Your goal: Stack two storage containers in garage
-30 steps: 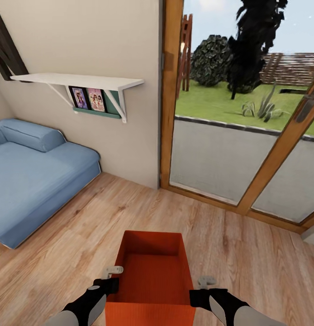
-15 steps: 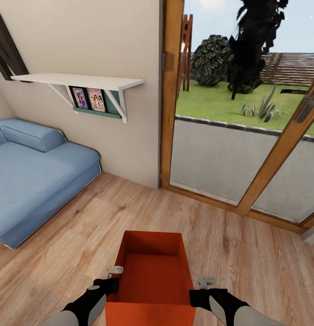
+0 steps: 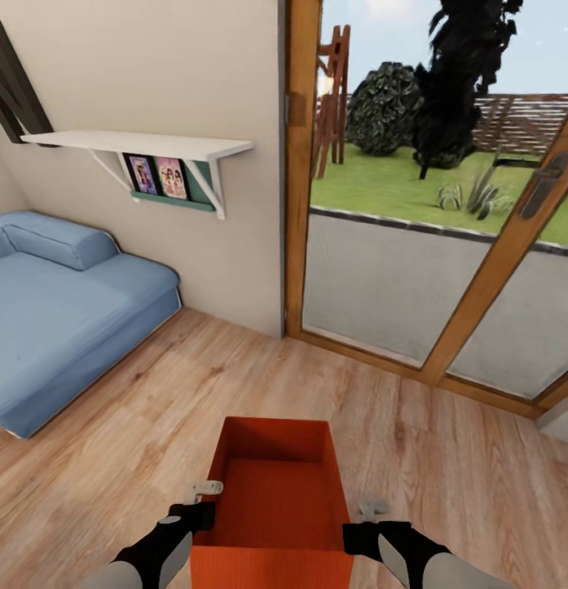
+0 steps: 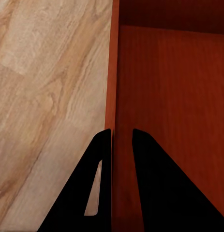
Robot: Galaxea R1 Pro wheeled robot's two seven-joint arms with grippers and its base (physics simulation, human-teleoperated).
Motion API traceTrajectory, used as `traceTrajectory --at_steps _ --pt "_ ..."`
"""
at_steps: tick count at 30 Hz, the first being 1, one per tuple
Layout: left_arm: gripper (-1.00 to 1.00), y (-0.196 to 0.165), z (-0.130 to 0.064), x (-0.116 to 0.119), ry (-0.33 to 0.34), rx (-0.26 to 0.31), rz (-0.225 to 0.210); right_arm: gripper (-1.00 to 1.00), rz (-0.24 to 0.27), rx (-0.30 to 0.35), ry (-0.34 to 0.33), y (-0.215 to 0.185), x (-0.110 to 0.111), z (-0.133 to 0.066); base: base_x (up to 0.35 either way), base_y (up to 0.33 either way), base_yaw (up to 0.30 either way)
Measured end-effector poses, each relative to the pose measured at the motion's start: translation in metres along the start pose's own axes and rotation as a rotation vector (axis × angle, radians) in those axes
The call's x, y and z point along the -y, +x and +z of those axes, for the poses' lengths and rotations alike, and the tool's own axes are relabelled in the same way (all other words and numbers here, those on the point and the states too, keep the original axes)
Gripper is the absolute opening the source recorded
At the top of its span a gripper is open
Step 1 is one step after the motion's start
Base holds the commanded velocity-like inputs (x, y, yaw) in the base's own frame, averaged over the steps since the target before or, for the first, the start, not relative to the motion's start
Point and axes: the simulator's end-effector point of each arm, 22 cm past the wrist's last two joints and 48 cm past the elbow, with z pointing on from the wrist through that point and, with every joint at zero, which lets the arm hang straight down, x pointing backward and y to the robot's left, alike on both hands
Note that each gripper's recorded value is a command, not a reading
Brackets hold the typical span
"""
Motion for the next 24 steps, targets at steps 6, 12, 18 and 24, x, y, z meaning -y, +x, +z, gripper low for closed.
traceTrajectory --at_steps 6,12,18,24 --pt "-1.0 0.003 0.001 0.0 0.0 -0.006 0.0 -1.0 0.002 -0.006 0.0 0.003 0.0 0.002 -0.113 -0.235 0.159" --pt "-1.0 0.007 0.003 0.0 0.0 -0.013 0.0 -1.0 0.003 -0.013 0.0 0.006 0.001 0.004 -0.033 -0.07 0.174" --pt "-1.0 0.01 0.005 0.0 -0.001 -0.021 0.0 -1.0 0.005 -0.02 0.0 0.009 0.001 0.006 -0.005 -0.011 0.183" --pt "-1.0 0.015 0.006 0.0 -0.001 -0.029 0.001 -1.0 0.007 -0.028 0.0 0.013 0.002 0.008 -0.007 -0.053 0.191"
